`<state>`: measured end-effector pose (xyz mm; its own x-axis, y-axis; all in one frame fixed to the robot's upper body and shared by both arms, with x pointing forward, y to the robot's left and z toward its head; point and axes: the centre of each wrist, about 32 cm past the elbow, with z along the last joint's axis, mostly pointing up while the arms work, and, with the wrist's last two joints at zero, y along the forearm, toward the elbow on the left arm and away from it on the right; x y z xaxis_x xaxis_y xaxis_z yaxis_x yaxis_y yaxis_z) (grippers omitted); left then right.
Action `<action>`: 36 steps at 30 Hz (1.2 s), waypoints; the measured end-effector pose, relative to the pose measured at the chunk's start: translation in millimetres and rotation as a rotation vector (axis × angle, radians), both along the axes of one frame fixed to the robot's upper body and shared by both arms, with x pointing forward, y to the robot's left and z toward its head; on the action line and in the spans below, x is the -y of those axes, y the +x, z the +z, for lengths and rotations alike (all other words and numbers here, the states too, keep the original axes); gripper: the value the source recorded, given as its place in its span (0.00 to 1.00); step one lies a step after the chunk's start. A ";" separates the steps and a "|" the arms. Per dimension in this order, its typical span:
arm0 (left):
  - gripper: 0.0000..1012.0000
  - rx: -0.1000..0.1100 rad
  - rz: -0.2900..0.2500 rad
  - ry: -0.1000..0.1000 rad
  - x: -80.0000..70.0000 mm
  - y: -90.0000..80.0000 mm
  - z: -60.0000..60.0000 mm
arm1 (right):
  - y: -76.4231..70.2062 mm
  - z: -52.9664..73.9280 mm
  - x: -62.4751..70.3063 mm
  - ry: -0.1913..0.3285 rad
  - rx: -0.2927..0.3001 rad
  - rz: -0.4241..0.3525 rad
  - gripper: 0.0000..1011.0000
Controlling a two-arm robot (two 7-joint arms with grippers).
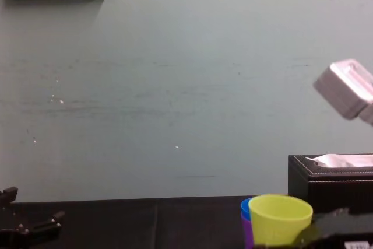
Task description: Stack the three plastic cups sequentially using one hand.
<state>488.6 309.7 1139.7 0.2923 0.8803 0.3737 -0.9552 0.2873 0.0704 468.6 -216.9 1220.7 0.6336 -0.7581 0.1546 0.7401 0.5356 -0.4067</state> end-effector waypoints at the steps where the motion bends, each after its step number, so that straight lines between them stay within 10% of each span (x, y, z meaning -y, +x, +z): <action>1: 0.99 0.000 0.000 0.000 0.0 0.0 0.0 | 0.0 0.0 0.0 0.000 0.000 0.000 0.72; 19: 0.99 0.000 0.000 0.000 0.0 0.0 0.0 | 53.3 46.3 7.9 0.024 0.035 -0.047 0.72; 36: 0.99 0.000 0.000 0.000 0.0 0.0 0.0 | 81.9 45.2 4.1 0.036 0.031 -0.090 0.72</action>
<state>488.6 309.7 1139.8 0.2922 0.8803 0.3737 -0.9553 0.2873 0.0703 550.6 -221.0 1265.8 0.5582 -0.8169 0.1450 0.7978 0.4805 -0.3643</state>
